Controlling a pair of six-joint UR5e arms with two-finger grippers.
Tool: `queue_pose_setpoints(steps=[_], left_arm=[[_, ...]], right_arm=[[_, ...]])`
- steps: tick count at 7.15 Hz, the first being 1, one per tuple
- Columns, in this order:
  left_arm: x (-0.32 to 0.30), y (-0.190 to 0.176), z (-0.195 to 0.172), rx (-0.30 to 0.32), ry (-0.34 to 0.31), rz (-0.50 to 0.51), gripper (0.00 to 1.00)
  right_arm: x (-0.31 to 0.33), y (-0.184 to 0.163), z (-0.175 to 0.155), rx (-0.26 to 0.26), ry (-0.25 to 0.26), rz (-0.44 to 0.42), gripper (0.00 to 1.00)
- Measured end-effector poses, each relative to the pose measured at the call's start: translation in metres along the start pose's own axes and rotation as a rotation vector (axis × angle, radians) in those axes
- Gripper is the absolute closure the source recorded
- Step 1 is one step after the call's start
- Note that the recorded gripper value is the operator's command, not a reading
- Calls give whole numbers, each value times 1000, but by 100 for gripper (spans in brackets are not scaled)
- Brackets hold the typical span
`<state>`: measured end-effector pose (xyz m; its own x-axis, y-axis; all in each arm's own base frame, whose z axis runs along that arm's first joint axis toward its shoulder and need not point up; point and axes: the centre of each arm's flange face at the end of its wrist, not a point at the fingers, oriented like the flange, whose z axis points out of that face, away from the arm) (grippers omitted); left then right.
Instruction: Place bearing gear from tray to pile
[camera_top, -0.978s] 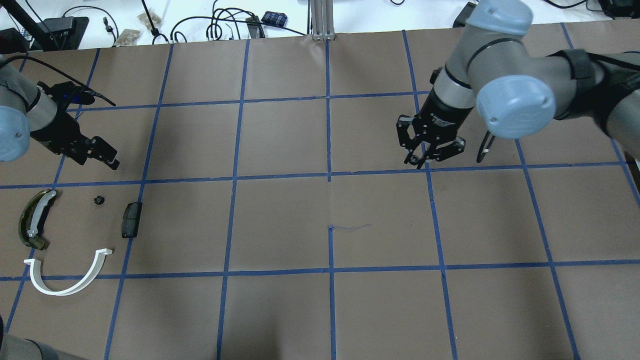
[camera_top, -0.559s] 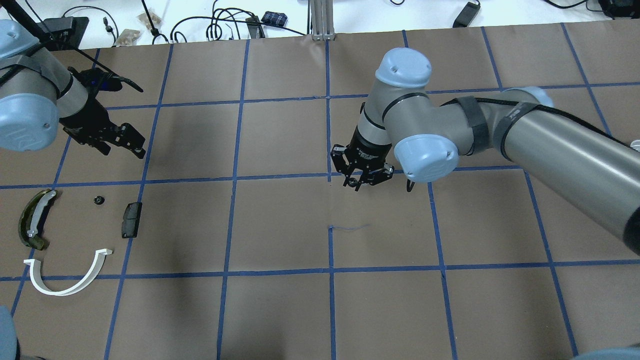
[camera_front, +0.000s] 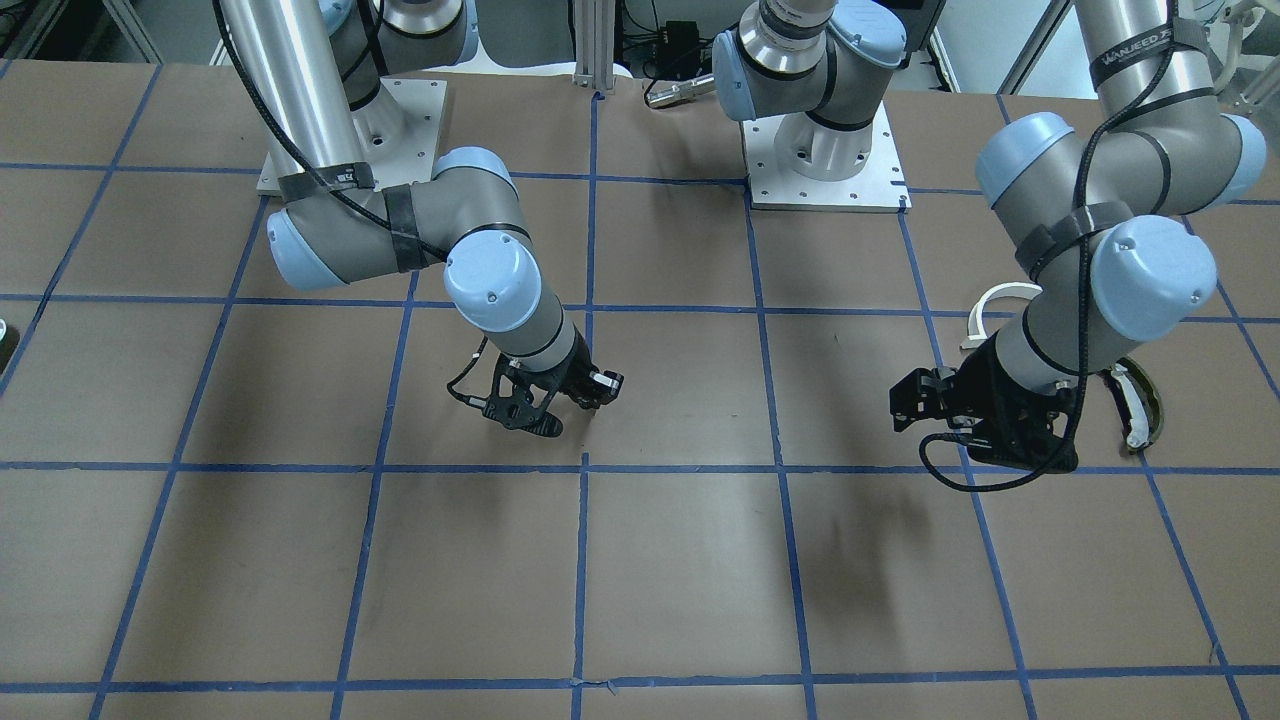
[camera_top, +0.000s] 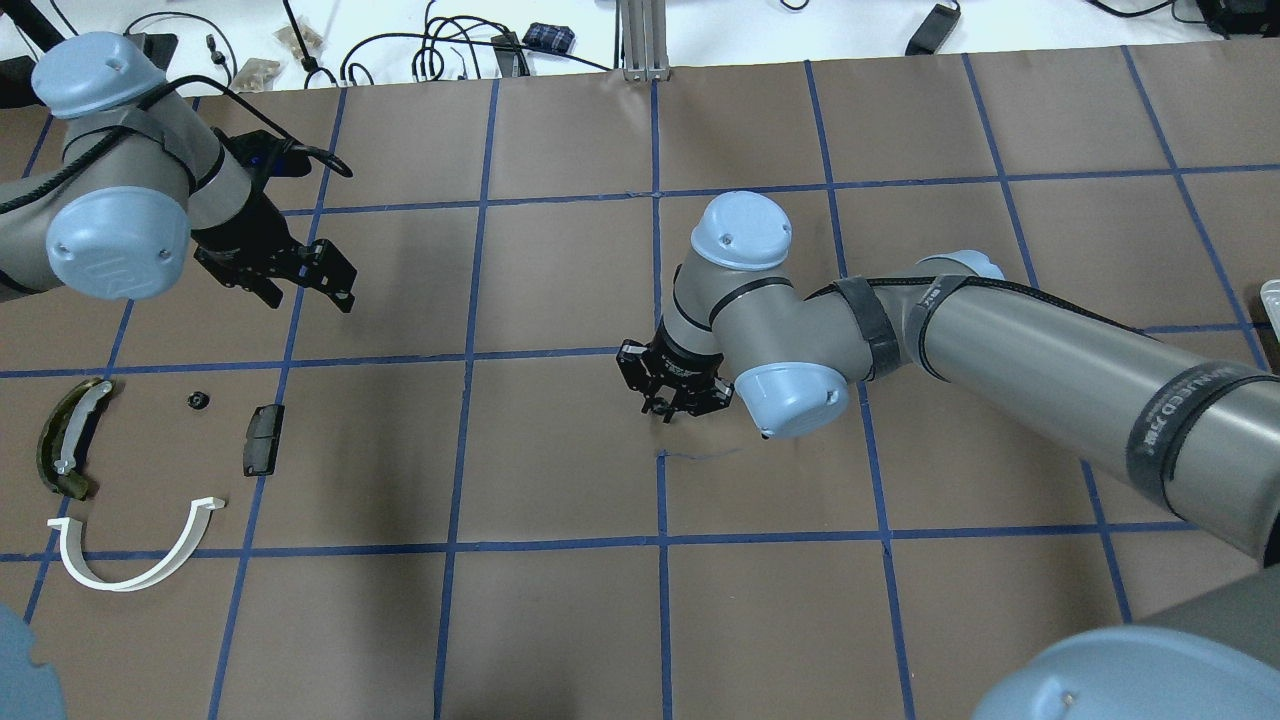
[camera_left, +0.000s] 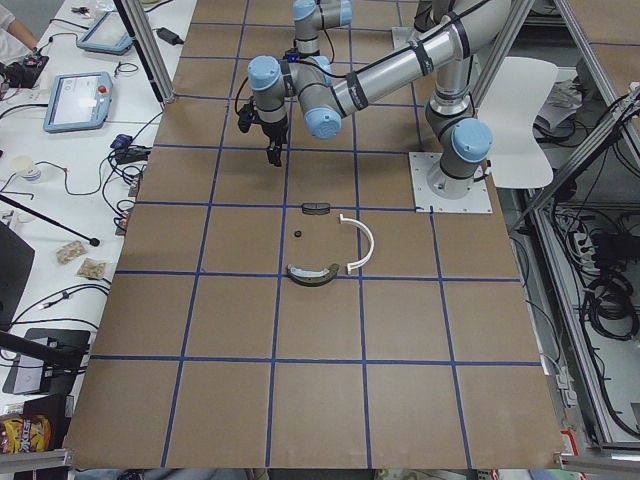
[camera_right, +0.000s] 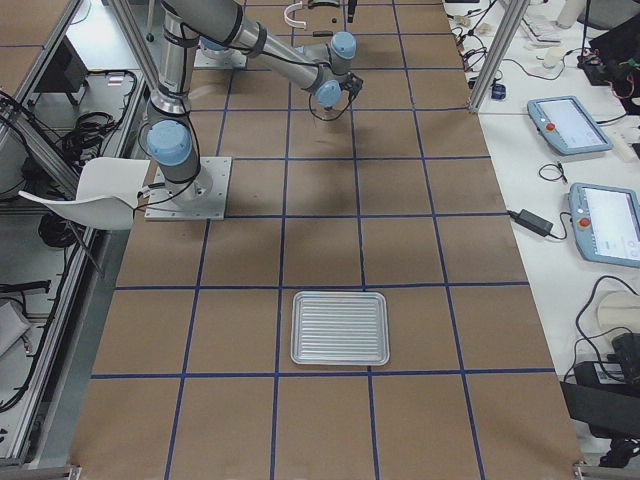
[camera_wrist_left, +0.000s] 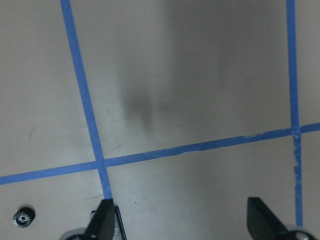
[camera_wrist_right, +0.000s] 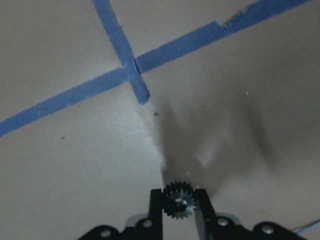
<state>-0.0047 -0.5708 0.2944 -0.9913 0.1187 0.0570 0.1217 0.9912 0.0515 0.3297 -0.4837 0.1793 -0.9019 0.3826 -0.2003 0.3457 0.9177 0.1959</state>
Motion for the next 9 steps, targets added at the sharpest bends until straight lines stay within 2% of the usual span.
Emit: queue_pose_setpoints(steps=[2,3,4,5,7,8,9], left_arm=[[45,3,2,-34,13,-72,0],[64,6,1,-45,39,-104,0],[89,7,3,-53,68,-133,0],[127,7,10,-65,75,-151,0],[209,12,28,-60,54,-202,0],[245,15,41,-51,39,-242,0],[276,16,54,-18,32,-298,0]], right_arm=[[-5,-1,-5,28,-21,-19,0],[-5,-6,-20,55,-39,-22,0],[-1,-13,-49,88,-59,-17,0],[16,-24,-84,103,-60,-25,0],[77,-49,-163,99,-11,-68,0],[102,-50,-205,102,2,-64,0],[119,-40,-243,108,33,-63,0]])
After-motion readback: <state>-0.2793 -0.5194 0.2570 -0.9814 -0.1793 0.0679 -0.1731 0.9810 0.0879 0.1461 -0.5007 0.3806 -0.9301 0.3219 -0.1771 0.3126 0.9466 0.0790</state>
